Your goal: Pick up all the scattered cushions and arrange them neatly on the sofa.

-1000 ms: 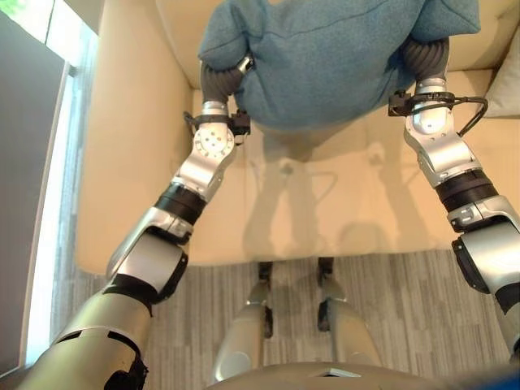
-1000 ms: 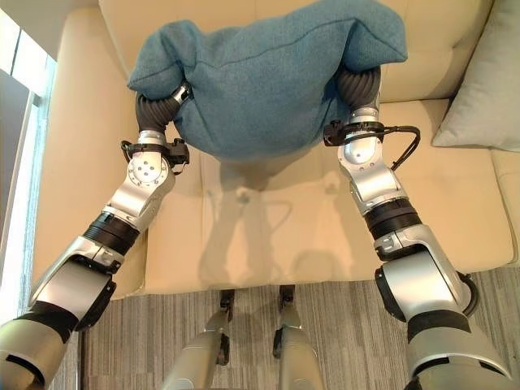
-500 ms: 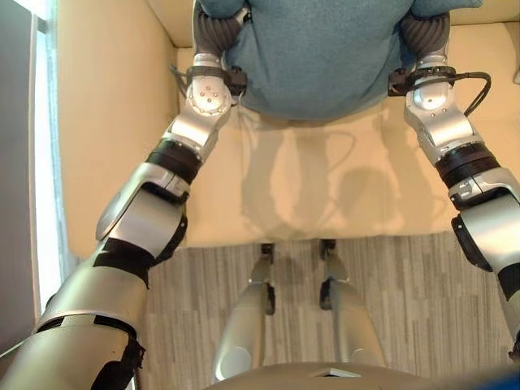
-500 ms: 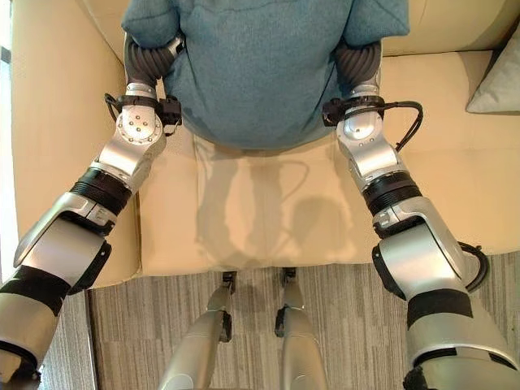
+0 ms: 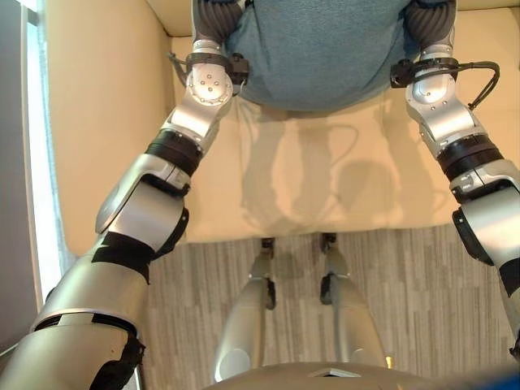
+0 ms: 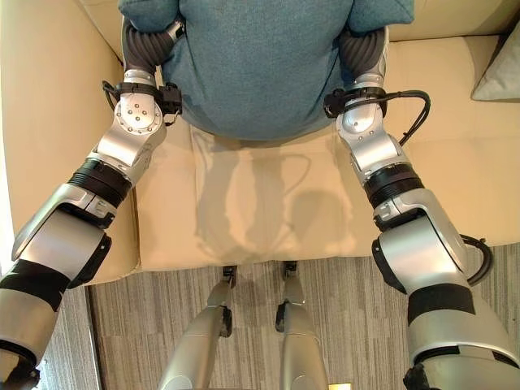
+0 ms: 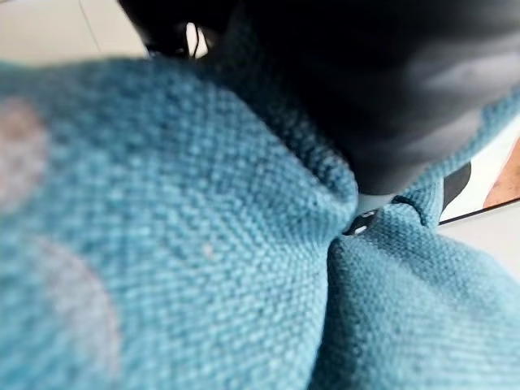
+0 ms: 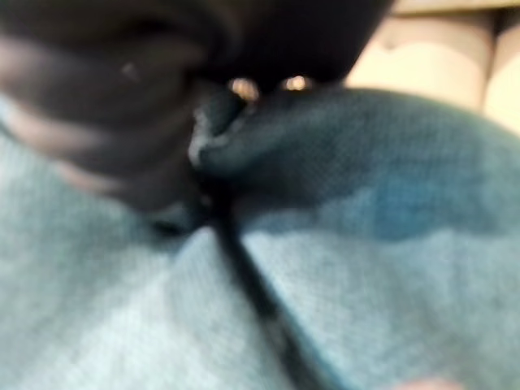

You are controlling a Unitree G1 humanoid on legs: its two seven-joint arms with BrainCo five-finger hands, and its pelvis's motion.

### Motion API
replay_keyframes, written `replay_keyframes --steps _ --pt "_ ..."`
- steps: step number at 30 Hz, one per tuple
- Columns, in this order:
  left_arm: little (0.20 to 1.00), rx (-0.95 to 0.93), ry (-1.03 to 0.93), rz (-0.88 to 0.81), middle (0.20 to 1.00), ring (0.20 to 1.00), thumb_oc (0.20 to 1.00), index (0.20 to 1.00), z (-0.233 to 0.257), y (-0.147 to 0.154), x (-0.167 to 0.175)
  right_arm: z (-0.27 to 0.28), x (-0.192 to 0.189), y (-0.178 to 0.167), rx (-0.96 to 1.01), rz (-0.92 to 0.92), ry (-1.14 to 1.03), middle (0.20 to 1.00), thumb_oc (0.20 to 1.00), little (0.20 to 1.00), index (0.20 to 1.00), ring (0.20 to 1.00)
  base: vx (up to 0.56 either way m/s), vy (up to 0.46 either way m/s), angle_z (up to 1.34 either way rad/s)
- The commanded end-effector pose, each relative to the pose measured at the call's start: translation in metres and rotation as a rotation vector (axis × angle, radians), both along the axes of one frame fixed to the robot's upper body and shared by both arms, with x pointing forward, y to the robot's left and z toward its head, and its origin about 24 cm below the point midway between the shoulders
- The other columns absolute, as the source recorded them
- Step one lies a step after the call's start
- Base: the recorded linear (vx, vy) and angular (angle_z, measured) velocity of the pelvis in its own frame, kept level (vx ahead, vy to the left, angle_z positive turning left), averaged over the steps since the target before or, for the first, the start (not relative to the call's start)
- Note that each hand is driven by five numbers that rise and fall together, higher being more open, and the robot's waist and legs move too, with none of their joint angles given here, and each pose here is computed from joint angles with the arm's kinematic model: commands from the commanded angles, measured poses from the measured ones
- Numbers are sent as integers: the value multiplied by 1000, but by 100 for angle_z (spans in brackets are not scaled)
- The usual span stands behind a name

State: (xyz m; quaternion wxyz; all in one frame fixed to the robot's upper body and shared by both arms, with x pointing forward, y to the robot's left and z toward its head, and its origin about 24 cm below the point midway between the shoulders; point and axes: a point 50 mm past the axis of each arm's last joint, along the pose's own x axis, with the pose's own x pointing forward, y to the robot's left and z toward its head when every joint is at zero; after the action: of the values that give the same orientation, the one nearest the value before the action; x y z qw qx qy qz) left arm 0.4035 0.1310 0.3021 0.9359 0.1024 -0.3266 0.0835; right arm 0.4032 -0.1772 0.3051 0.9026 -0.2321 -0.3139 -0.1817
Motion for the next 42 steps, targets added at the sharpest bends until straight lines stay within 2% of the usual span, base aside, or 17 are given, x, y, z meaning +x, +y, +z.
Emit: replay_keyframes --steps 1,4,5,8,9,10,11,19,26,29,30,35,42 --pt "200 126 -265 -178 200 200 200 200 80 -66 -29 69 -17 59 -129 160 -210 200 200 200 200 200 -9 -8 -5" --pt "222 120 -252 -174 222 222 222 222 79 -70 -28 65 -13 62 -129 150 -183 200 200 200 200 200 -12 -18 -5" --pt "868 112 -247 -162 868 868 868 868 80 -70 -27 65 -12 62 -141 128 -179 200 200 200 200 200 -13 -6 -3" --pt "777 147 -270 -90 777 777 777 777 87 -67 -27 68 -11 57 -238 -4 -198 200 200 200 200 200 0 0 0" --pt "812 157 -283 -55 812 812 812 812 89 -67 -28 69 -10 54 -271 -66 -210 200 200 200 200 200 0 0 0" --pt "931 157 -287 -29 931 931 931 931 91 -67 -28 69 -9 53 -295 -108 -211 200 200 200 200 200 -1 17 -5" --pt "1000 157 -286 -11 1000 1000 1000 1000 91 -66 -27 69 -9 50 -315 -146 -211 200 200 200 200 200 3 -1 -7" --pt "1000 203 -290 58 1000 1000 1000 1000 118 -67 -29 84 -6 55 -385 -207 -157 200 200 200 200 200 2 -4 0" --pt "1000 194 -299 36 1000 1000 1000 1000 131 -71 -34 99 -7 53 -439 -238 -132 200 200 200 200 200 9 -9 0" --pt "1000 174 -294 27 1000 1000 1000 1000 131 -73 -35 98 -7 49 -441 -271 -121 862 862 862 862 862 0 0 0" --pt "1000 156 -293 22 1000 1000 1000 1000 132 -75 -35 100 -7 45 -449 -301 -118 1000 1000 1000 1000 1000 0 0 0" --pt "1000 186 -308 143 1000 1000 1000 1000 129 -82 -35 105 -10 39 -498 -417 -157 1000 1000 1000 1000 1000 3 -9 0" --pt "1000 245 -305 280 1000 1000 1000 1000 125 -73 -31 111 -15 12 -580 -625 -199 1000 1000 1000 1000 1000 6 -4 -1"
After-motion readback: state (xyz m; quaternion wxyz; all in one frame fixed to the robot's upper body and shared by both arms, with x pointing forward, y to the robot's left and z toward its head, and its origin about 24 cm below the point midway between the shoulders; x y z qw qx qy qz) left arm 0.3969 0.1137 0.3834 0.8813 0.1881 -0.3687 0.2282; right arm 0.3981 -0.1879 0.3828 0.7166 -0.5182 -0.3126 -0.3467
